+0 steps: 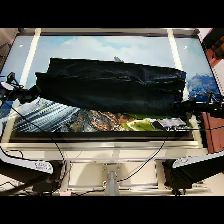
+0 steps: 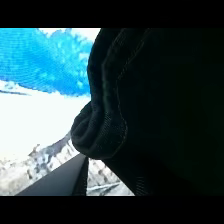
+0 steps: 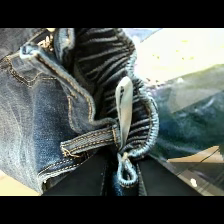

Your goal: Fold the clothes and pants, and hang the long-sleeved shirts on hangers.

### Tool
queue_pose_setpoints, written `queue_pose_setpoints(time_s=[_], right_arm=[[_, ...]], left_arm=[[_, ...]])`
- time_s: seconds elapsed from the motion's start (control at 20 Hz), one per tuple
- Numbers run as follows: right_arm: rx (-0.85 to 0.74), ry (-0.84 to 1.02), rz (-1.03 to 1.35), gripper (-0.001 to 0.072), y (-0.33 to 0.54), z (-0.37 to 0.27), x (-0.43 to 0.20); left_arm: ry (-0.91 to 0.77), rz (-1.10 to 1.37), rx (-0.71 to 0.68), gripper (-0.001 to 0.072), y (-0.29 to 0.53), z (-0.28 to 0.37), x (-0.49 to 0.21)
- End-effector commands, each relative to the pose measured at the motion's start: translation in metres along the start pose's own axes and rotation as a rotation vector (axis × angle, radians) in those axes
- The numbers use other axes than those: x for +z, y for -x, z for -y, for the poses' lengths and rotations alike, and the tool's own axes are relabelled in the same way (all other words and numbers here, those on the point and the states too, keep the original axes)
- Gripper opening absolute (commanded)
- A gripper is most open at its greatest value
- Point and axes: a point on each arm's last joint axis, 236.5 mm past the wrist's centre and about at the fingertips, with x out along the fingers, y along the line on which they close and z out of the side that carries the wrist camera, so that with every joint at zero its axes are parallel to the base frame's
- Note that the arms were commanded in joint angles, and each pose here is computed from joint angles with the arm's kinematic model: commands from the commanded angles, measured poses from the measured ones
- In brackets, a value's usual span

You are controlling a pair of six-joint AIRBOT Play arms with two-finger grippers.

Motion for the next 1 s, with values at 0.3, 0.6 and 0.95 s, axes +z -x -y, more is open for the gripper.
queue_pose_setpoints(time_s=[0.3,0.6,0.95], right_arm=[[-0.007,0.001,0.004,0.018,0.0,0.001,0.001],[0.063,0.043,-0.071,0.0043,0.012,-0.023,-0.007],[0.107,0.166,-0.119,0.0042,0.056,-0.072,-0.005]], left_arm=[[-0.032,0.07,-0.019,0.0042,-0.021,0.026,0.01],[-0.053,0.124,-0.032,0.004,0.025,0.035,0.027],[-0.141,0.309,0.011,0.0038,0.159,0.037,0.056]])
